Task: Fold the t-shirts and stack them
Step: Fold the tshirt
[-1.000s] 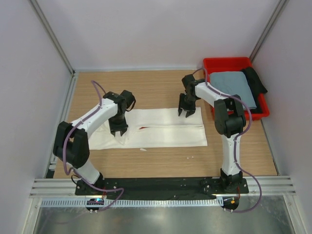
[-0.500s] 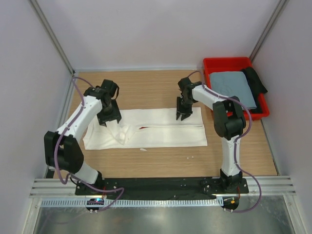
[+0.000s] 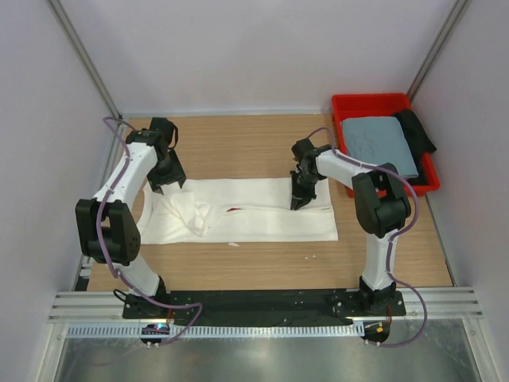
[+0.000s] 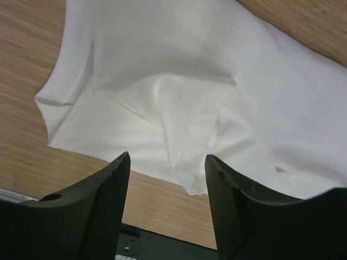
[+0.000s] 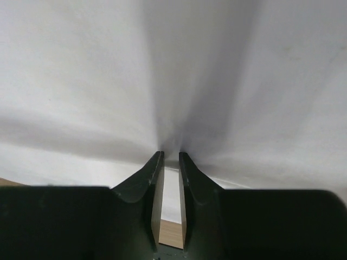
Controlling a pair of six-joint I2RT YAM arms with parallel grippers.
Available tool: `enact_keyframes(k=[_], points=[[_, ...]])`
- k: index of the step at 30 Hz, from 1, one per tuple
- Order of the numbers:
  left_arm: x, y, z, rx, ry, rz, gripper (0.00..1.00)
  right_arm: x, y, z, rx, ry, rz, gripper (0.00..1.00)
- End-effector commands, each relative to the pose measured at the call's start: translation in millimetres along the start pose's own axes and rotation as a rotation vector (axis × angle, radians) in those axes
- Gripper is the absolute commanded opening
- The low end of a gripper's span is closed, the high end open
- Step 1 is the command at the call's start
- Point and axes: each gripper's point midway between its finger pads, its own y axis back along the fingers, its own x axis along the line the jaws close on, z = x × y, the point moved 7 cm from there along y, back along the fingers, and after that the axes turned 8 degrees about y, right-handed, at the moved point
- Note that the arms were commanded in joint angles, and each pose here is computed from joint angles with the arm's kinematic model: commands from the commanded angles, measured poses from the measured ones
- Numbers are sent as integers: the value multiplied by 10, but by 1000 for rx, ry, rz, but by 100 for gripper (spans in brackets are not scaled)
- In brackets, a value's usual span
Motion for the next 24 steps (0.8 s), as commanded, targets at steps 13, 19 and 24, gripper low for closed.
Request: enact_keyframes(k=[13, 19, 24], points=[[-169, -532, 157, 56, -116, 54, 64, 1259, 444, 493, -240, 241, 395, 61], [-306, -487, 227, 0, -162, -60, 67, 1602, 294, 257, -188, 304, 431, 61], [-451, -501, 189, -10, -188, -45, 64, 1503, 252, 172, -178, 301, 369, 61]])
